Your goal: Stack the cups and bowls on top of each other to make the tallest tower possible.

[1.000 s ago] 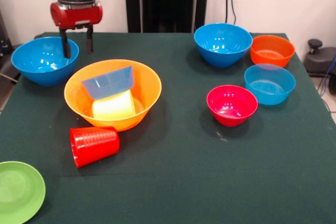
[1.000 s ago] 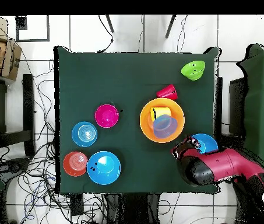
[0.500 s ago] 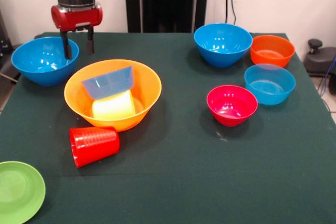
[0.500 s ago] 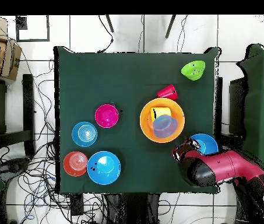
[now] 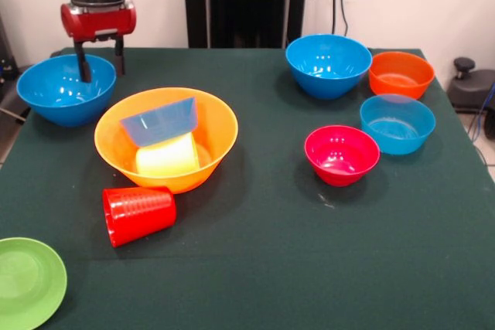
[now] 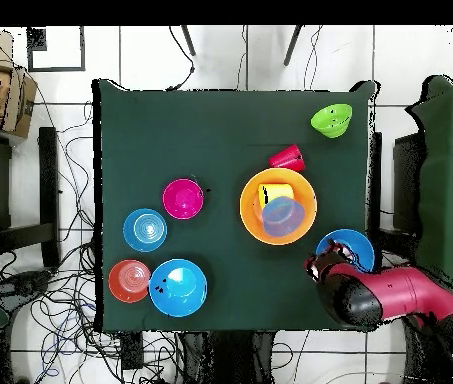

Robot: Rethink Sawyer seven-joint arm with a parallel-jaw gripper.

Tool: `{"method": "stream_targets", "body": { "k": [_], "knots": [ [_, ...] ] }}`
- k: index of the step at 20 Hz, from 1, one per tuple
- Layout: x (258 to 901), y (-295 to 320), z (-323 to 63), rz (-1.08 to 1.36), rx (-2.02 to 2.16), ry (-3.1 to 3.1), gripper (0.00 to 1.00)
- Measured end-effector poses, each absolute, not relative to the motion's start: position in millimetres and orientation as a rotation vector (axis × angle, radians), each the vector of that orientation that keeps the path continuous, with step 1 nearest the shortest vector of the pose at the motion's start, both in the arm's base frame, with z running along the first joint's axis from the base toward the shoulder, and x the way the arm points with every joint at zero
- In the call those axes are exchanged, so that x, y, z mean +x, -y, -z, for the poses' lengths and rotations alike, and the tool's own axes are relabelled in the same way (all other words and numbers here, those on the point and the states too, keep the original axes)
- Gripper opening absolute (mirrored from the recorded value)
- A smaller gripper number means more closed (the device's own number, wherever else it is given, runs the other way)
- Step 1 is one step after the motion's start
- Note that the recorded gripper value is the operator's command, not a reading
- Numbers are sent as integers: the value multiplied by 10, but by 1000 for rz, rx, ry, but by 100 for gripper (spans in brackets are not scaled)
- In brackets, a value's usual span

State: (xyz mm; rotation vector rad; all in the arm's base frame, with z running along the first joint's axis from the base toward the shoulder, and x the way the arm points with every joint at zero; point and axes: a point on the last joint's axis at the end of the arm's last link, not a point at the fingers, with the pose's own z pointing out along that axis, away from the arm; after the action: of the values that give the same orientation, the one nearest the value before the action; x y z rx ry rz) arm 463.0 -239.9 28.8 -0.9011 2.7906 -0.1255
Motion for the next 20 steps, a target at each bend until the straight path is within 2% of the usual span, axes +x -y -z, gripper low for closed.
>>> {"method": "stream_targets", "body": {
  "k": [20],
  "knots": [
    [4602,2264,-245,137,-949,-2797,100]
  ]
}}
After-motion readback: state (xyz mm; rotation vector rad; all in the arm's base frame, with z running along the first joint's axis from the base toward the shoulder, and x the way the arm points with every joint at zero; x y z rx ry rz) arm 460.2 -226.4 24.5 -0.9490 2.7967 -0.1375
